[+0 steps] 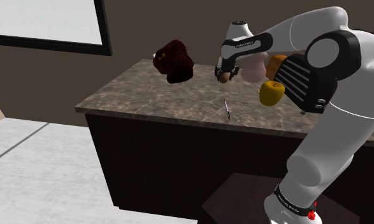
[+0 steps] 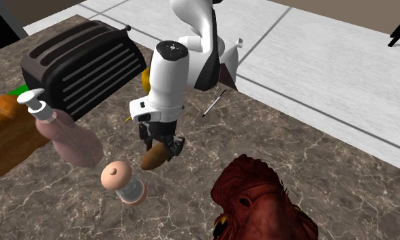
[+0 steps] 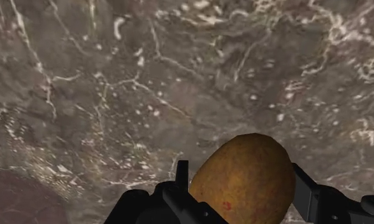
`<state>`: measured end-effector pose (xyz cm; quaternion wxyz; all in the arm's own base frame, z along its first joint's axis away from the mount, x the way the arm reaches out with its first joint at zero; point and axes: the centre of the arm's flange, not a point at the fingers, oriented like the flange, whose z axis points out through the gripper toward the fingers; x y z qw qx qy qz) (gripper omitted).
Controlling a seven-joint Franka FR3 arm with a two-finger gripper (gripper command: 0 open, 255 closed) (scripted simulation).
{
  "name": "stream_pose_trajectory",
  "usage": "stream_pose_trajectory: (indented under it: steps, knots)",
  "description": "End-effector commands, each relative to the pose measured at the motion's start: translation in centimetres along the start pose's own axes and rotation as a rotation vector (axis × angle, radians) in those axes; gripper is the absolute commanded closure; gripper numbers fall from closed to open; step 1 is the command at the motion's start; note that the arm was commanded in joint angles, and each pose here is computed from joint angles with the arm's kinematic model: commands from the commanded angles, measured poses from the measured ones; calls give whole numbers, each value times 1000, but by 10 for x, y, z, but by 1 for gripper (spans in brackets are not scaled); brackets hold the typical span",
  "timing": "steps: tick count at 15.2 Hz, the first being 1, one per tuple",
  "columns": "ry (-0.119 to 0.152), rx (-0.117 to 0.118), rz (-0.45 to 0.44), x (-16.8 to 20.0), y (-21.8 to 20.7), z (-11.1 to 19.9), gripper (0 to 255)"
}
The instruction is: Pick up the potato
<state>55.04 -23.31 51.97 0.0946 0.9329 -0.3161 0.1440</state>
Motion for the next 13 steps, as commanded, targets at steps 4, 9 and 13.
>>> stream_pose_trajectory:
  steps: [4,9,13]
  knots:
    - [0,0,0,9,2,-25,255]
    - [0,0,0,18,5,-50,255]
    - [0,0,0,21,6,-60,255]
